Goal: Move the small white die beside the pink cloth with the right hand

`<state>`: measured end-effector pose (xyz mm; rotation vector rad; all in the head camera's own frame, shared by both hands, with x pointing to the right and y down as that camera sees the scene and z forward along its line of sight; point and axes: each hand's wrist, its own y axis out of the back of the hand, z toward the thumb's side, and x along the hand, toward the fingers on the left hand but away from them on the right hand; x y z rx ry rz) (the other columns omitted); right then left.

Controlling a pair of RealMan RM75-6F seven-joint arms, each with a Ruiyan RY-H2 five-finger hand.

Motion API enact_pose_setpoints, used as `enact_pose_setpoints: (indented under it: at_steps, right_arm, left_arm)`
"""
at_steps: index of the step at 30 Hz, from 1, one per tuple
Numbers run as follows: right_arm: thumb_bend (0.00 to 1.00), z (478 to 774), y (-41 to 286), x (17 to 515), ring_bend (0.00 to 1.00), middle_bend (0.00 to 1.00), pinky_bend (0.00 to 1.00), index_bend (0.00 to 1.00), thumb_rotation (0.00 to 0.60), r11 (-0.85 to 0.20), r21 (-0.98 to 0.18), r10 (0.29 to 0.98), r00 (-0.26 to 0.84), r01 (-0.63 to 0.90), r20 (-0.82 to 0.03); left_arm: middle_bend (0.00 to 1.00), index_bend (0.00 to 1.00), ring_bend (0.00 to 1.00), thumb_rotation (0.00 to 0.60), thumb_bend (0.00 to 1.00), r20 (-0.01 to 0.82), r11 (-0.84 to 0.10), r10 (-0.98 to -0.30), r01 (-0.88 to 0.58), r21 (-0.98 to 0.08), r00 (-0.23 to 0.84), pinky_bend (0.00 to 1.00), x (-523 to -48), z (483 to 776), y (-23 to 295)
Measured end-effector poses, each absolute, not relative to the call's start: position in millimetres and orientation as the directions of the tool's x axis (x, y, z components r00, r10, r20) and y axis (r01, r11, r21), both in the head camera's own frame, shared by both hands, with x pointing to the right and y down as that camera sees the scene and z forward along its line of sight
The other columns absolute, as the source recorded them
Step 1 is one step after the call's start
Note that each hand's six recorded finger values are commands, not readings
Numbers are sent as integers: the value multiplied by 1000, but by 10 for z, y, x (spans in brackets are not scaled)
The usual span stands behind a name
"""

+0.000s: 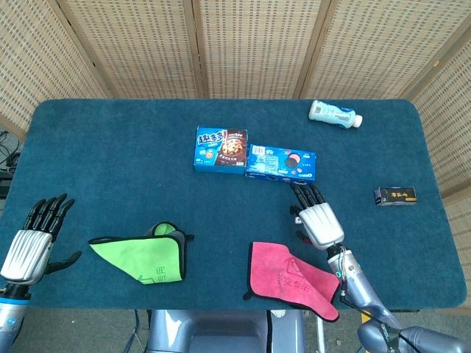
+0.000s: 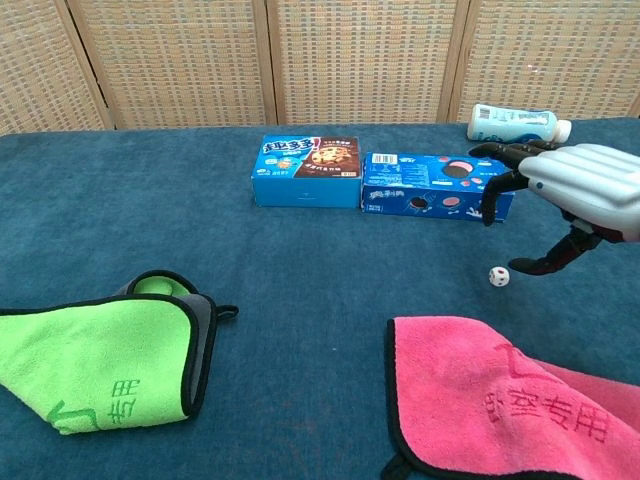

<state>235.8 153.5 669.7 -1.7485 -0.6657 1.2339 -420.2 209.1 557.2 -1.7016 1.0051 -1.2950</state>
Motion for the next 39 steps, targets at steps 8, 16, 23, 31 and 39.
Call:
enact_pose_setpoints:
  at_steps: [8,16,23,31,39]
  right_arm:
    - [363,6921,1516,2314,0,0,0,404,600,-508,-856,789,348,-90,-505]
    - [363,7118,1457,2371,0,0,0,405,600,-544,-830,773,312,-121,-552]
    - [363,7196,1430,2411,0,0,0,404,600,-559,-818,766,294,-135,-572]
    - [363,7250,1445,2425,0,0,0,405,600,-568,-810,760,284,-147,-584]
    - [361,7277,1454,2409,0,0,0,404,600,-572,-806,756,281,-155,-591]
  left_arm:
    - [0,0,0,600,201,377,-401,-911,-143,-905,169,0,-4225,5575,2080]
    - [0,0,0,600,201,399,-422,-902,-136,-896,167,0,-4225,5644,2085]
    - [0,0,0,600,201,406,-427,-899,-133,-894,163,0,-4233,5671,2080]
    - [0,0,0,600,201,409,-430,-899,-132,-893,158,0,-4242,5688,2071]
    - [0,0,0,600,201,409,-430,-899,-134,-893,159,0,-4242,5684,2069]
